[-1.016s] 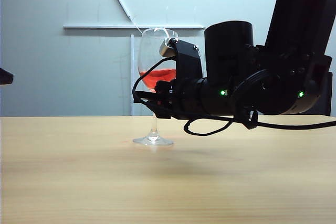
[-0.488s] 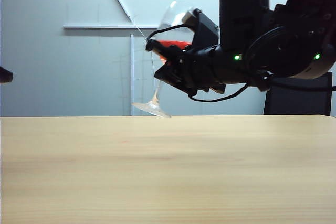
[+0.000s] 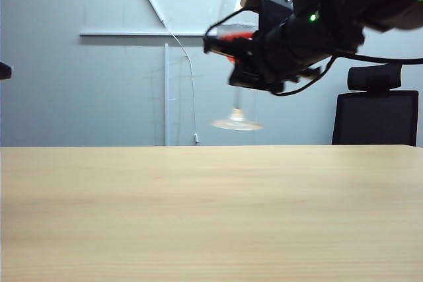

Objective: Gently pick up the goblet, rotate it counterclockwise for two full turns (viewing from above), and then place it back on the table.

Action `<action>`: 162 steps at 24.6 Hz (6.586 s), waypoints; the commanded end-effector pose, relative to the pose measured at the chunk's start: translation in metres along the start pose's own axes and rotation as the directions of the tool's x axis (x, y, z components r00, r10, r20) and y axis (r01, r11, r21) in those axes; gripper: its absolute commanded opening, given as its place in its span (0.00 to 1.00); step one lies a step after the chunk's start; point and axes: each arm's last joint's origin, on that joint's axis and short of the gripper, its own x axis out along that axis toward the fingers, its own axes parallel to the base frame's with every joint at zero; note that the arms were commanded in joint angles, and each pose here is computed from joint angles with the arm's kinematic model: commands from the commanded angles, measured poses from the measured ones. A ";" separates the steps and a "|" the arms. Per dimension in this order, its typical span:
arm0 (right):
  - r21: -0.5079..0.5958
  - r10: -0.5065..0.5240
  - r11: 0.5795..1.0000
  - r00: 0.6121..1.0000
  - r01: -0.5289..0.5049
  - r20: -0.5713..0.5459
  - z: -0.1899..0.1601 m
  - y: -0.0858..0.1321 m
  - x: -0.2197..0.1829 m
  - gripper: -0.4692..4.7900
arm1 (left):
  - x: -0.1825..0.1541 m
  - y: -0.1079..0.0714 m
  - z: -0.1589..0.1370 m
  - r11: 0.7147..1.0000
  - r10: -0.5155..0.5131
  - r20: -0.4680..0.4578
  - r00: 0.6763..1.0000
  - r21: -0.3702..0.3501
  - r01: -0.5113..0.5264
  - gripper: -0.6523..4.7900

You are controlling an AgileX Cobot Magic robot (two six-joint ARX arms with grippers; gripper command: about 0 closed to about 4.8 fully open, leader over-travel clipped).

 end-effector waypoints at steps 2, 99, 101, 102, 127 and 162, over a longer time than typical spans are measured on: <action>-0.251 -0.057 0.966 0.998 0.060 0.019 0.014 0.009 -0.010 0.08 | 0.000 0.000 0.002 1.000 -0.005 0.015 1.000 0.001 0.005 0.11; -0.243 0.285 0.931 0.958 -0.271 0.024 -0.079 0.018 0.034 0.25 | -0.002 0.016 0.002 0.987 0.159 0.011 0.987 -0.005 -0.159 0.11; -0.243 0.284 0.931 0.958 -0.271 0.023 -0.079 0.018 0.034 0.25 | -0.002 0.016 0.002 0.987 0.159 0.011 0.987 -0.005 -0.159 0.11; -0.243 0.284 0.932 0.958 -0.270 0.023 -0.079 0.018 0.034 0.27 | -0.002 0.016 0.002 0.987 0.159 0.011 0.987 -0.005 -0.159 0.11; -0.191 0.239 0.950 0.969 -0.246 -0.058 -0.034 -0.002 -0.118 0.07 | -0.016 0.050 0.001 0.858 0.514 -0.003 0.858 -0.017 -0.514 0.11; -0.285 -0.133 0.944 0.981 0.169 0.141 0.007 -0.054 -0.192 0.07 | -0.016 0.050 0.001 0.859 0.512 -0.003 0.859 -0.017 -0.512 0.11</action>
